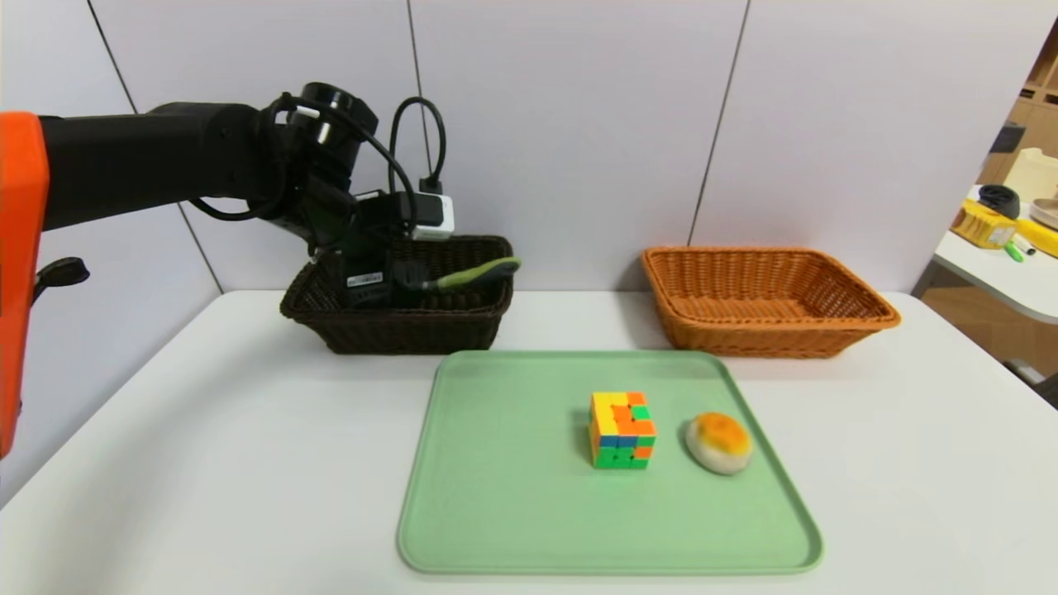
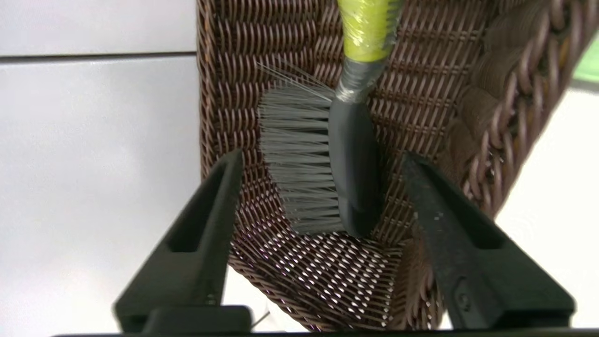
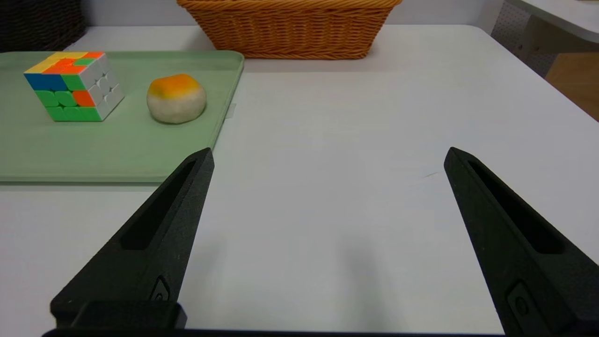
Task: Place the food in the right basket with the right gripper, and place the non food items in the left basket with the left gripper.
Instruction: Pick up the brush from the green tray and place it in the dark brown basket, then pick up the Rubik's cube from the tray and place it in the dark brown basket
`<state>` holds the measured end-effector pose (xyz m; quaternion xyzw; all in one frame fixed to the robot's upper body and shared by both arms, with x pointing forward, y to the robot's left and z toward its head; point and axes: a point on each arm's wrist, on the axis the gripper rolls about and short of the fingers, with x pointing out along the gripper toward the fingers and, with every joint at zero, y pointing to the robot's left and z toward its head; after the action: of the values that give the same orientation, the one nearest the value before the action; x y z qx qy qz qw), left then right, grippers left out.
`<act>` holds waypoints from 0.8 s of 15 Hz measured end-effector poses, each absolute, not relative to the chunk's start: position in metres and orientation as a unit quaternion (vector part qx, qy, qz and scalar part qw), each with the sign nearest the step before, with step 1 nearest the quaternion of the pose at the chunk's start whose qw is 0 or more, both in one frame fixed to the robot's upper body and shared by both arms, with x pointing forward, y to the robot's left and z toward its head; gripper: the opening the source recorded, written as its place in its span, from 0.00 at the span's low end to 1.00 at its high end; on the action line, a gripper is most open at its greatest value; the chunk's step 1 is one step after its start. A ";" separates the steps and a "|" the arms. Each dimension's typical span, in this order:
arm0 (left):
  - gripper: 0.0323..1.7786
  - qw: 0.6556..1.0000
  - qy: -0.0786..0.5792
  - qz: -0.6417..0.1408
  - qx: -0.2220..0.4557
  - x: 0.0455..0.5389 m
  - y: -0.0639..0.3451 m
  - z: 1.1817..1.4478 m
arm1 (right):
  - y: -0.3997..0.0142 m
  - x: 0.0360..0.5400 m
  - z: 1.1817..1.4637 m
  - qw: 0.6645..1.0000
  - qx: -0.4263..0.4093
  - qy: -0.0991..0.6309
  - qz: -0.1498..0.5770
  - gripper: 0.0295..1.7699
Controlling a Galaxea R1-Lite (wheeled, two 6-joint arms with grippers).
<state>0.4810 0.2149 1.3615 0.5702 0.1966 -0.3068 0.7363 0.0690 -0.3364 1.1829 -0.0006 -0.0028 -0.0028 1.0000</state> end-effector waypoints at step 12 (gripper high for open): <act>0.90 0.727 0.192 -0.351 0.558 0.398 0.215 1.414 | -0.336 0.069 1.183 1.000 -0.001 -0.003 -0.003 0.96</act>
<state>0.3985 0.2146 1.4144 0.5581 0.1921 -0.3506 0.7271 0.0690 -0.3364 1.1829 -0.0006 -0.0026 -0.0028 1.0000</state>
